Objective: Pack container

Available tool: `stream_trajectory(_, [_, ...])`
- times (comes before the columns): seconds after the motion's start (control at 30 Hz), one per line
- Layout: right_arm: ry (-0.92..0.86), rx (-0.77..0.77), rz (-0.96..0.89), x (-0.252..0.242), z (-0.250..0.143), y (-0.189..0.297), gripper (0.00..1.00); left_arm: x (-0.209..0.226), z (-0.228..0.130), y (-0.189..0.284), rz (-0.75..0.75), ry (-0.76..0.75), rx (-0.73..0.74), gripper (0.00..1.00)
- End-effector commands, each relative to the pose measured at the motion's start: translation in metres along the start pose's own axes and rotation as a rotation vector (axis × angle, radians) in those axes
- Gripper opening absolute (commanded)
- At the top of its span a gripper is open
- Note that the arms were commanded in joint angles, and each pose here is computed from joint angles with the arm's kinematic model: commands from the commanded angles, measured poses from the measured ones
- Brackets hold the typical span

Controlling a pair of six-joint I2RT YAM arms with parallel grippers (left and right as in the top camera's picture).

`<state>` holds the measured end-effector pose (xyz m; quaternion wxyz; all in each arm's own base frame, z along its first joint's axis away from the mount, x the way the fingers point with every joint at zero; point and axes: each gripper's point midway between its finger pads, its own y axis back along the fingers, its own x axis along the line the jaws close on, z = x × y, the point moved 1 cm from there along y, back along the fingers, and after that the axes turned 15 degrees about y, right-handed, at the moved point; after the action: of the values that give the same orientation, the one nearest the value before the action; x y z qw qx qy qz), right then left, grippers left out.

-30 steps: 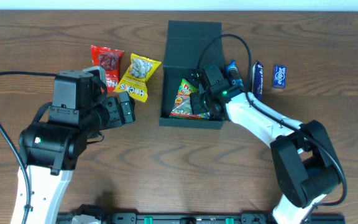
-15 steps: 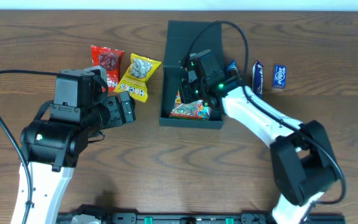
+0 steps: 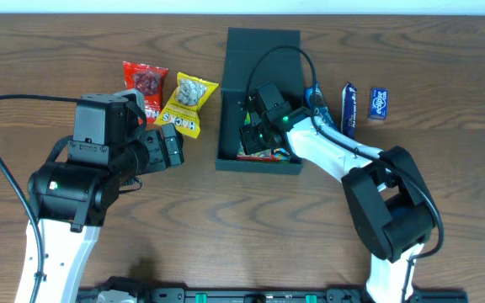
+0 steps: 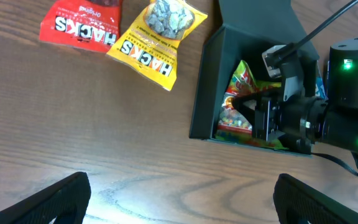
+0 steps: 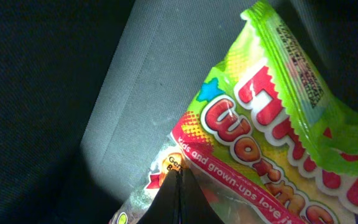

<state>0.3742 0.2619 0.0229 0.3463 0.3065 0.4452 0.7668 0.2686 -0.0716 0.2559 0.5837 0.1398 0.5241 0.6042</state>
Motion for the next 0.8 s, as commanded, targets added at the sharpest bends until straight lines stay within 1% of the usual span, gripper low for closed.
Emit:
stream_trajectory(0.0, [0.01, 0.029, -0.059, -0.01, -0.005, -0.003, 0.01, 0.002, 0.003, 0.0, 0.013, -0.017, -0.007, 0.95])
stream_trajectory(0.1, [0.018, 0.003, -0.009, 0.002, 0.009, 0.006, 0.01, 0.002, 0.003, 0.0, 0.013, -0.017, -0.007, 0.95])
stream_trajectory(0.17, [0.027, -0.056, 0.043, 0.013, 0.032, 0.026, 0.01, 0.002, 0.003, 0.0, 0.013, -0.017, -0.007, 0.95])
stream_trajectory(0.23, [0.036, -0.119, 0.062, 0.019, 0.054, 0.051, 0.01, 0.002, 0.003, 0.0, 0.013, -0.017, -0.007, 0.95])
stream_trajectory(0.33, [0.045, -0.245, 0.036, 0.017, 0.086, 0.105, 0.01, 0.002, 0.003, 0.0, 0.014, -0.017, -0.007, 0.95])
stream_trajectory(0.4, [0.031, -0.303, -0.019, 0.004, 0.095, 0.134, 0.03, 0.002, 0.003, 0.0, 0.013, -0.017, -0.007, 0.95])
stream_trajectory(0.47, [0.002, -0.323, -0.084, -0.014, 0.094, 0.155, 0.04, 0.002, 0.003, 0.0, 0.013, -0.017, -0.007, 0.95])
stream_trajectory(0.57, [-0.068, -0.295, -0.179, -0.05, 0.079, 0.176, 0.04, 0.002, 0.003, 0.0, 0.013, -0.017, -0.007, 0.95])
stream_trajectory(0.67, [-0.177, -0.194, -0.255, -0.101, 0.044, 0.184, 0.02, 0.002, 0.003, 0.0, 0.013, -0.017, -0.007, 0.95])
stream_trajectory(0.7, [-0.186, -0.174, -0.264, -0.109, 0.037, 0.184, 0.02, 0.002, 0.003, 0.0, 0.013, -0.017, -0.007, 0.95])
stream_trajectory(0.73, [-0.198, -0.148, -0.276, -0.12, 0.027, 0.184, 0.03, 0.002, 0.003, 0.0, 0.013, -0.017, -0.007, 0.95])
stream_trajectory(0.77, [-0.206, -0.129, -0.284, -0.128, 0.02, 0.183, 0.06, 0.002, 0.003, 0.0, 0.013, -0.017, -0.007, 0.95])
